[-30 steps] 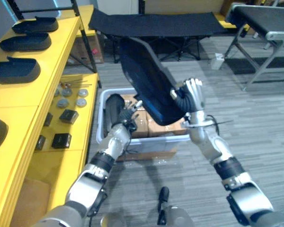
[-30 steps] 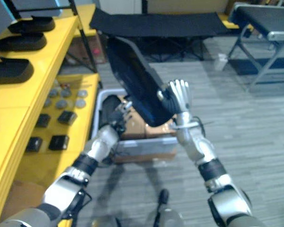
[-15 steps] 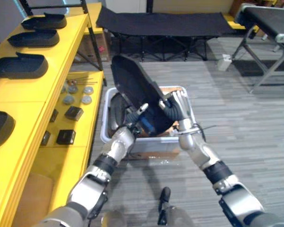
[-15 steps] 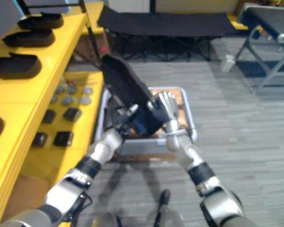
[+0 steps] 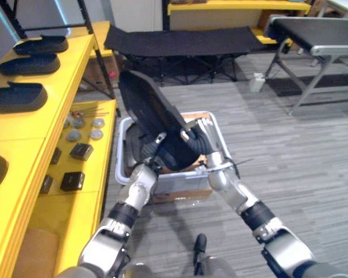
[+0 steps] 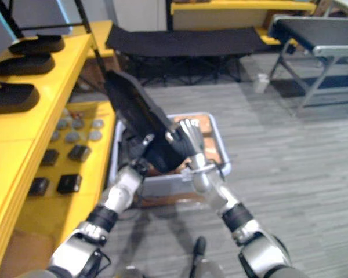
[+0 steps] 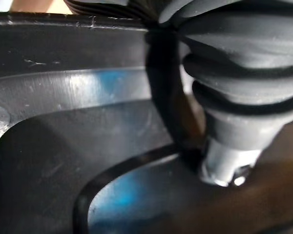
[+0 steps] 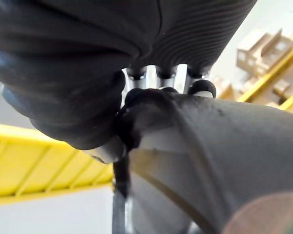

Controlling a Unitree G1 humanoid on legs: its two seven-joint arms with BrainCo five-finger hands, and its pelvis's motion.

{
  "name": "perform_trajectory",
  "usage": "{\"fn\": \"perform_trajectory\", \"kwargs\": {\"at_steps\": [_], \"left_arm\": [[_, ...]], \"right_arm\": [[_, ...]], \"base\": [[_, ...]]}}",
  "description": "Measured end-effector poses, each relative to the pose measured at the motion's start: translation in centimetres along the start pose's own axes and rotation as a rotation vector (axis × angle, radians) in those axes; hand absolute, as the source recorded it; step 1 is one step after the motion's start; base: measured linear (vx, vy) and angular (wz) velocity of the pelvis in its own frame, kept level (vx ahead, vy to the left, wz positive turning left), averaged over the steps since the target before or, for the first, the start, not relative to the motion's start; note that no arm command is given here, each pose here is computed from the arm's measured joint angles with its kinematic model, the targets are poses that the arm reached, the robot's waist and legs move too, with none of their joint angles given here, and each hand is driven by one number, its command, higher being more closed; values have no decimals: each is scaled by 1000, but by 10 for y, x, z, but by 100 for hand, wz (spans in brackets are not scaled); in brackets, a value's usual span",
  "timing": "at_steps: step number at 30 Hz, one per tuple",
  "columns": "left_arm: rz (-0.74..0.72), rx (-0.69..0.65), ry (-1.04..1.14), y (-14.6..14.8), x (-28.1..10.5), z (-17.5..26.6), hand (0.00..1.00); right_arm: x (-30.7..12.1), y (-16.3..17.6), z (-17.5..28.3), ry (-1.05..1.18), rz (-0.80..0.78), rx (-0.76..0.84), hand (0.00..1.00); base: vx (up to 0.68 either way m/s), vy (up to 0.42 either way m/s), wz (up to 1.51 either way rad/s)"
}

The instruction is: Walk over and take plastic housings, then place them on the shelf

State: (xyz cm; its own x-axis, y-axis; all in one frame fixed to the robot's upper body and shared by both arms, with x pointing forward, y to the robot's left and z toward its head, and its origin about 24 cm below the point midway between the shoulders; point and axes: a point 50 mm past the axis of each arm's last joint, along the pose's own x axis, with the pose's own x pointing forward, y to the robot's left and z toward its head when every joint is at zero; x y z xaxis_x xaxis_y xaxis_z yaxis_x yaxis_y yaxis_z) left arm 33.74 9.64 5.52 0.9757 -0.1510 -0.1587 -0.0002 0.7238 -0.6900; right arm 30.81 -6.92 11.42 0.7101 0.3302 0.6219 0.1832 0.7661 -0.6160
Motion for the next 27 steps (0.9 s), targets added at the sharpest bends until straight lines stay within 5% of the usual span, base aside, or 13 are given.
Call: {"fn": "perform_trajectory", "kwargs": {"at_steps": [12, 19, 27], "left_arm": [[20, 21, -26, 4, -4, 0, 100], [33, 179, -71, -1, -5, 3, 100], [139, 404, -217, -6, -10, 9, 100]], "right_arm": [[-10, 4, -2, 28, 1, 57, 0], [-19, -2, -6, 109, -61, 95, 0], [-6, -59, -1, 123, -286, 205, 0]], "base": [[28, 41, 16], [93, 52, 17], [34, 38, -1]]}}
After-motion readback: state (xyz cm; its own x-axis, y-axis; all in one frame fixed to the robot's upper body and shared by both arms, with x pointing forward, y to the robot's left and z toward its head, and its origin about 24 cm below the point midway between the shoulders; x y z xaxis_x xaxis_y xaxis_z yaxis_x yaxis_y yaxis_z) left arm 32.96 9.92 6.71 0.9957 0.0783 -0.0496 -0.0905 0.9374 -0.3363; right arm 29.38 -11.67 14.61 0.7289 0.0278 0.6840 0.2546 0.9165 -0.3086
